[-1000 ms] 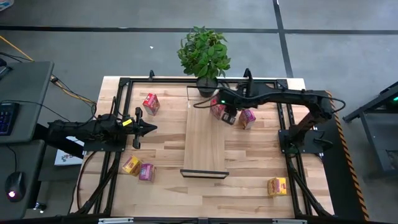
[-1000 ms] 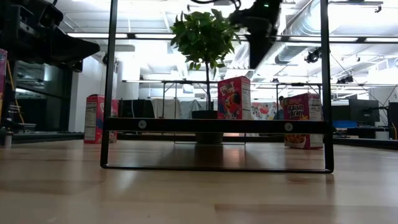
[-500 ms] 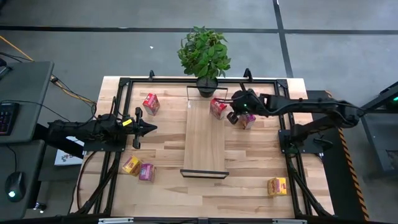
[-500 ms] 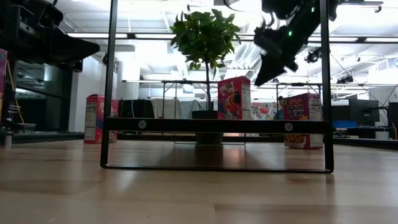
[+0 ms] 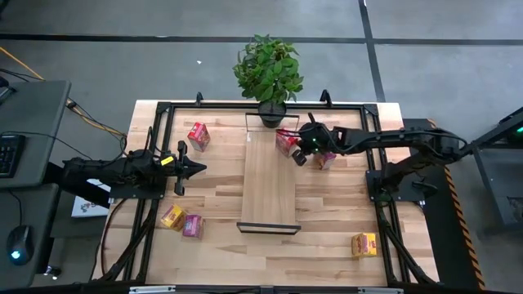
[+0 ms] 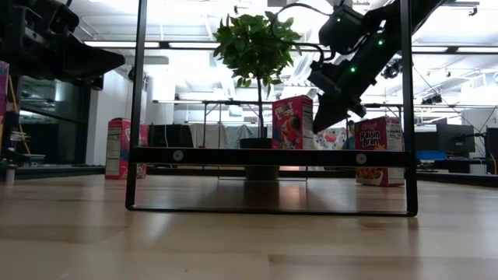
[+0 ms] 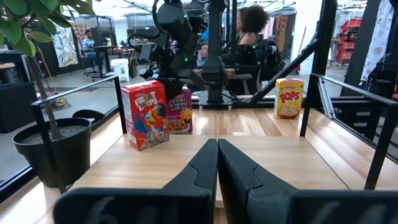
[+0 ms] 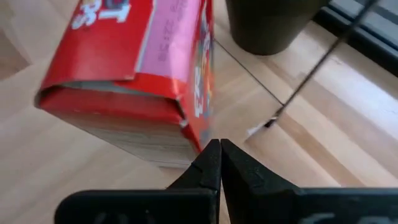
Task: Stack cereal on shelf
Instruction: Put the right red cereal box on the shelf, then put the red cereal box on the shelf aligned with the other red cereal box
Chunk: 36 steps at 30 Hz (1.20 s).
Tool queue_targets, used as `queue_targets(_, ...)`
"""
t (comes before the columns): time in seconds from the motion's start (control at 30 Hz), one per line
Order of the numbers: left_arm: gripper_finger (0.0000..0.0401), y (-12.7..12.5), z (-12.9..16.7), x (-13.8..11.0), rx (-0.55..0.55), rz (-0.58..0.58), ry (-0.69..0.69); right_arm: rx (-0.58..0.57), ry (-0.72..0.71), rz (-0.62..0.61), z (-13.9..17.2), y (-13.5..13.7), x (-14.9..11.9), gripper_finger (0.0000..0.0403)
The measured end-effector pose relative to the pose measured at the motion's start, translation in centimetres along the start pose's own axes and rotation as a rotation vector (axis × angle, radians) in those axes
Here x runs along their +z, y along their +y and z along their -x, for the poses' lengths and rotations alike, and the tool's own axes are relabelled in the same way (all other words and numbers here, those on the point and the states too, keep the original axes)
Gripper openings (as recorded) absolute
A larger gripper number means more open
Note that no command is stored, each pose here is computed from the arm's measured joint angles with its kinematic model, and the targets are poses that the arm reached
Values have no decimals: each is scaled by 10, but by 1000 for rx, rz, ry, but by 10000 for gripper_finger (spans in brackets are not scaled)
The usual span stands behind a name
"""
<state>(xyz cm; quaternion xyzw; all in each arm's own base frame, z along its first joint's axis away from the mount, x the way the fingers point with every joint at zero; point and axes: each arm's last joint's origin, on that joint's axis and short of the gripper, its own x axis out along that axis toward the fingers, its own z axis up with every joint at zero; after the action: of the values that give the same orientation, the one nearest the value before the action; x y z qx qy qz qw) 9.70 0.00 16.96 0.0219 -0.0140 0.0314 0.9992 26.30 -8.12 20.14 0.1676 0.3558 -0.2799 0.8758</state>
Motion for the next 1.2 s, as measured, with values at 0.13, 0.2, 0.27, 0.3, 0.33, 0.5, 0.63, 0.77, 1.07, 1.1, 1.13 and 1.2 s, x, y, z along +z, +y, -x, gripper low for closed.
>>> queue_targets(0.13, 3, 0, 0, 0, 0, 0, 0, 17, 7, -3, -1, 1, 0, 0)
queue_targets(0.2, 3, 0, 0, 0, 0, 0, 0, 36, 14, -24, -1, 1, -1, 0)
queue_targets(0.27, 3, 0, 0, 0, 0, 0, 0, 66, 26, -43, -1, 2, -1, 0)
queue_targets(0.3, 3, 0, 0, 0, 0, 0, 0, 79, 31, -46, -1, 3, -1, 0)
queue_targets(0.33, 3, 0, 0, 0, 0, 0, 0, 90, 36, -47, -1, 4, -2, 0)
queue_targets(0.5, 3, 0, 0, 0, 0, 0, 0, 118, 44, -38, 1, 13, -5, 0)
queue_targets(0.63, 3, 0, 0, 0, 0, 0, 0, 131, 46, -26, 3, 19, -7, 0)
queue_targets(0.77, 3, 0, 0, 0, 0, 0, 0, 135, 48, -19, 3, 21, -8, 0)
queue_targets(1.07, 3, 0, 0, 0, 0, 0, 0, 256, 29, 27, 24, 22, -3, 0)
queue_targets(1.1, 3, 0, 0, 0, 0, 0, 0, 260, 29, 45, 28, 22, -3, 0)
queue_targets(1.13, 3, 0, 0, 0, 0, 0, 0, 262, 30, 68, 33, 22, -4, 0)
queue_targets(1.2, 3, 0, 0, 0, 0, 0, 0, 268, 26, 114, 44, 22, -5, 0)
